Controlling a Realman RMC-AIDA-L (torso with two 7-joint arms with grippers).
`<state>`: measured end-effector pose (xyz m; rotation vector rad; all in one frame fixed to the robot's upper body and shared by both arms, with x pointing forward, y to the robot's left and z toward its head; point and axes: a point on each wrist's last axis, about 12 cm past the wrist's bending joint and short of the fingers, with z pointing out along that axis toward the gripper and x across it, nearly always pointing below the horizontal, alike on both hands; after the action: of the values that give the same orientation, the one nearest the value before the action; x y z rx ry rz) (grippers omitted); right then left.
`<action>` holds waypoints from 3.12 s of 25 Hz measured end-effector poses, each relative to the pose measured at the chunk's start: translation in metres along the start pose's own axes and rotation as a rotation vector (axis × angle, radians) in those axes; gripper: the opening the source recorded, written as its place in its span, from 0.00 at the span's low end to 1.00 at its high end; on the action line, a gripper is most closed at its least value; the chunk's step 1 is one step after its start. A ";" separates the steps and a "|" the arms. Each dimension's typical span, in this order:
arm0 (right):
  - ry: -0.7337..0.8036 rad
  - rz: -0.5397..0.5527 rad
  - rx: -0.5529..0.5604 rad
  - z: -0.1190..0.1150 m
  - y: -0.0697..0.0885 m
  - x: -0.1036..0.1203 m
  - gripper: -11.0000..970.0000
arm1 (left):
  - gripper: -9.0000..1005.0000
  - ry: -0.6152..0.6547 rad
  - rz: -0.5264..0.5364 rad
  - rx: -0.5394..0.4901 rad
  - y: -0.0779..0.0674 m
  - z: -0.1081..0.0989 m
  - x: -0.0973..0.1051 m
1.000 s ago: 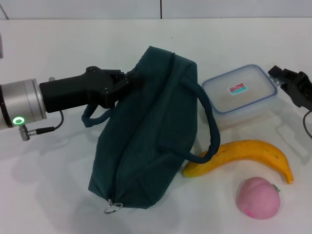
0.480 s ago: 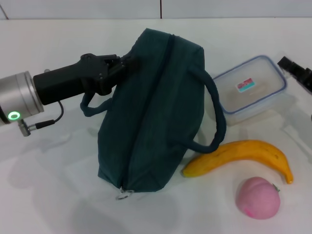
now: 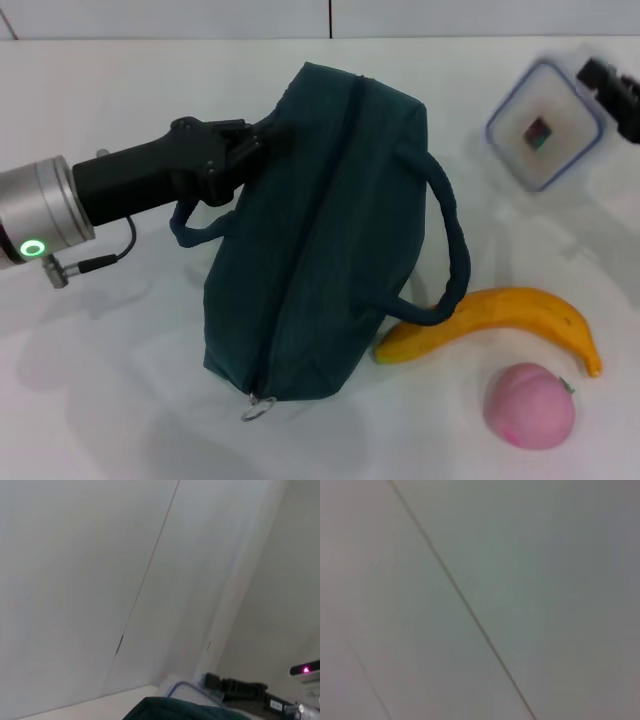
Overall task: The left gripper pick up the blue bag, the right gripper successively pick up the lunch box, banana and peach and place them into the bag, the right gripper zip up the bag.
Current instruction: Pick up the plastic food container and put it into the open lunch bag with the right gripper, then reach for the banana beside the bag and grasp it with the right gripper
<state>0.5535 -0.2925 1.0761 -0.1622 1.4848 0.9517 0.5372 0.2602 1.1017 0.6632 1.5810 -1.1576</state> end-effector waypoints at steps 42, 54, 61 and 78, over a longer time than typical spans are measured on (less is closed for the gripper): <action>0.046 -0.008 -0.575 0.072 0.067 -0.029 0.18 | 0.05 -0.039 0.033 -0.018 0.003 0.007 0.003; 0.147 0.056 -0.565 0.067 0.070 -0.006 0.20 | 0.05 -0.046 0.023 -0.027 0.007 0.016 0.002; 0.218 0.083 -0.527 0.068 0.067 0.002 0.21 | 0.05 -0.046 0.021 -0.030 0.008 0.018 0.003; 0.259 -0.241 -0.475 0.003 0.043 -0.057 0.51 | 0.05 -0.052 0.000 -0.057 0.009 0.015 0.008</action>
<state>0.5403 -0.2879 1.1460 -0.8170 1.4071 1.0994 0.5485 0.2489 1.0913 0.5914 1.5648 -1.1166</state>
